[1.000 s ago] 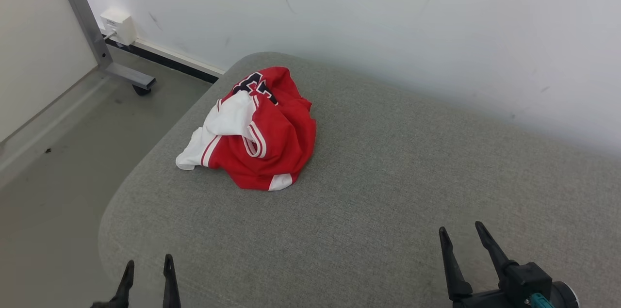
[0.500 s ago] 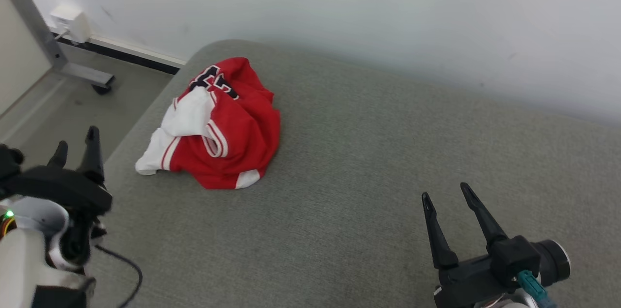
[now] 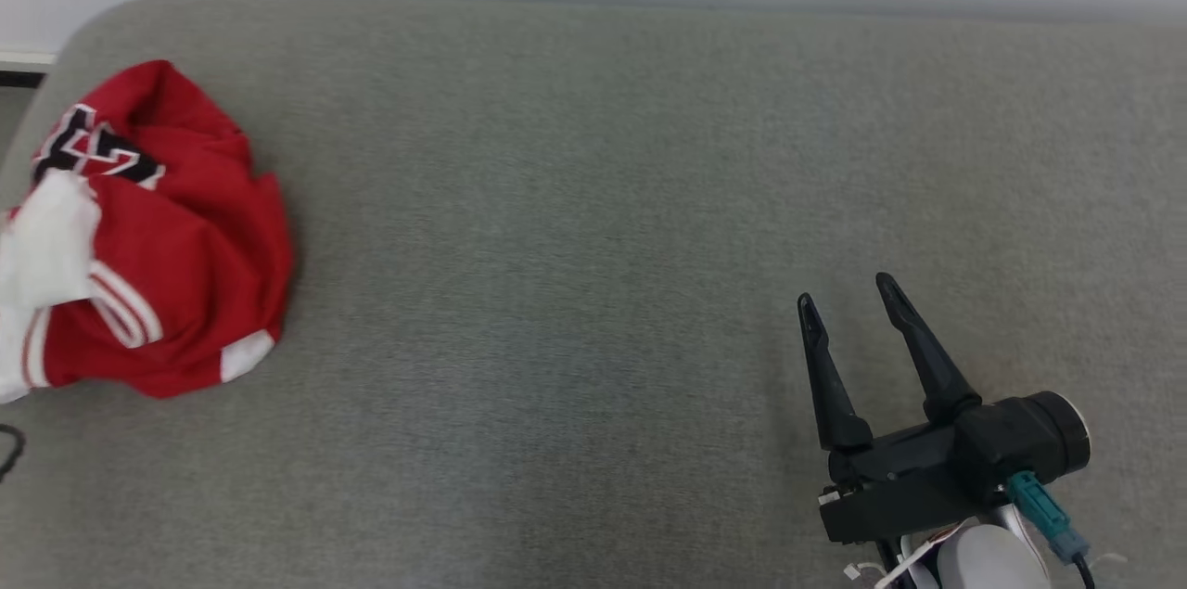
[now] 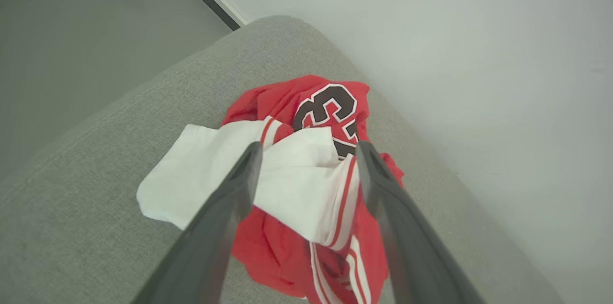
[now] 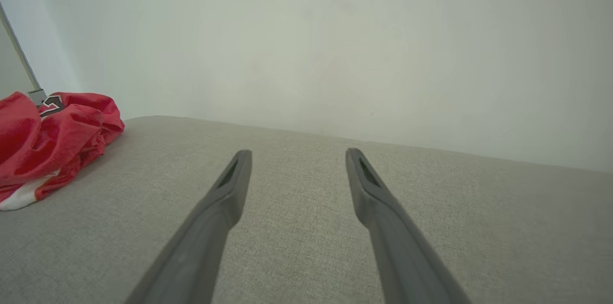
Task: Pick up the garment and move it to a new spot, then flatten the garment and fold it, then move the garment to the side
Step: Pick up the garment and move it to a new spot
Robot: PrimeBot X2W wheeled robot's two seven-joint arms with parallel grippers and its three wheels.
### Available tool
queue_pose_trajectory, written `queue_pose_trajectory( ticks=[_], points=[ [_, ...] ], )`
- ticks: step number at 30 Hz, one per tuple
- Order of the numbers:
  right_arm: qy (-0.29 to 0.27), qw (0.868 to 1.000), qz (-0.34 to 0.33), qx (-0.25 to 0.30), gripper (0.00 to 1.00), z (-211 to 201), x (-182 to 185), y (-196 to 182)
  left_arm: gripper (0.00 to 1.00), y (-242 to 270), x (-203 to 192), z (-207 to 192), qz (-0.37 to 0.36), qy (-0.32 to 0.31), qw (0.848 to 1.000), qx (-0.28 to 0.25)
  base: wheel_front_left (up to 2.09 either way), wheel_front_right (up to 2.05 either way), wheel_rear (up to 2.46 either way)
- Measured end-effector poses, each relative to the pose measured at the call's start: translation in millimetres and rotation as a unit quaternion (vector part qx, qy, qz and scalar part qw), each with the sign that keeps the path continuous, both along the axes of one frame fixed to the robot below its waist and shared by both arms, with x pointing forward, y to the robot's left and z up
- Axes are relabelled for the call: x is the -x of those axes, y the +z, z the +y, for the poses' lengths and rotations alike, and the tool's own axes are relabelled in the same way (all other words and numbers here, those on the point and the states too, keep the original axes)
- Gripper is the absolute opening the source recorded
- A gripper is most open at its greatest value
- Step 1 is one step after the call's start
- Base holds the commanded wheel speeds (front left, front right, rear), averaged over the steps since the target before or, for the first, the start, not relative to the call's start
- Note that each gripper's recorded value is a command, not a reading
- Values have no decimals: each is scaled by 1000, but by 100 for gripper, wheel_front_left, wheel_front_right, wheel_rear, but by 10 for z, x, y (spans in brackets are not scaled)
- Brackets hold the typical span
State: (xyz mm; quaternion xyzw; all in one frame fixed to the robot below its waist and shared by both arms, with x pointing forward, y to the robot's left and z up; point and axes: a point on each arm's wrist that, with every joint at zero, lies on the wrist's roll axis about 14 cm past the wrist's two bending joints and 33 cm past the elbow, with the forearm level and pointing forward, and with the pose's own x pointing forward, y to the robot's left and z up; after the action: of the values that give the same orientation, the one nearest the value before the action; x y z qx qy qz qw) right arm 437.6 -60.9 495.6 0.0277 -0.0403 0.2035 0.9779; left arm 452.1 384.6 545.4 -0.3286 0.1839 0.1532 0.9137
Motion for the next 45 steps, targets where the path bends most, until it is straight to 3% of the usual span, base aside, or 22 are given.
queue_pose_trajectory(
  ticks=[10, 15, 17, 18, 19, 20, 28, 32, 36, 41, 45],
  points=[
    [-81, 995, 57, 6, 100, -594, -1, -410, 100, -694, -556, -499, 113, -72, 991, 28, 0, 0, 0],
    [-103, 992, 77, 15, 100, -762, 43, -549, 100, -1101, -539, -593, 193, -101, 976, -23, 0, 0, 0],
    [-108, 991, 82, 15, 100, -794, 55, -580, 53, -1218, -488, -574, 224, -111, 966, -60, 0, 0, 0],
    [-109, 990, 84, 15, 100, -804, 56, -588, 35, -1265, -457, -561, 236, -114, 962, -72, 0, 0, 0],
    [-110, 990, 84, 15, 100, -808, 53, -588, 3, -1304, -429, -561, 244, -116, 960, -75, 0, 0, 0],
    [-109, 990, 83, 14, 100, -806, 50, -582, 0, -1331, -404, -572, 248, -118, 959, -73, 0, 0, 0],
    [-110, 991, 78, 10, 100, -802, 66, -524, 0, -1074, -459, -549, 195, -117, 970, -85, 0, 0, 0],
    [-107, 992, 72, 1, 100, -768, 113, -449, 0, -517, -645, -570, 107, -115, 982, -101, 0, 0, 0],
    [-100, 993, 62, -11, 100, -712, 159, -340, 0, 72, -738, -656, 22, -126, 985, -119, 0, 0, 0],
    [-93, 994, 48, -23, 100, -655, 243, -198, 0, 945, -802, -880, -104, -138, 976, -136, 0, 0, 0],
    [-92, 995, 38, -30, 100, -645, 330, -94, 0, 1528, -801, -1225, -189, -165, 957, -142, 0, 0, 0]
  ],
)
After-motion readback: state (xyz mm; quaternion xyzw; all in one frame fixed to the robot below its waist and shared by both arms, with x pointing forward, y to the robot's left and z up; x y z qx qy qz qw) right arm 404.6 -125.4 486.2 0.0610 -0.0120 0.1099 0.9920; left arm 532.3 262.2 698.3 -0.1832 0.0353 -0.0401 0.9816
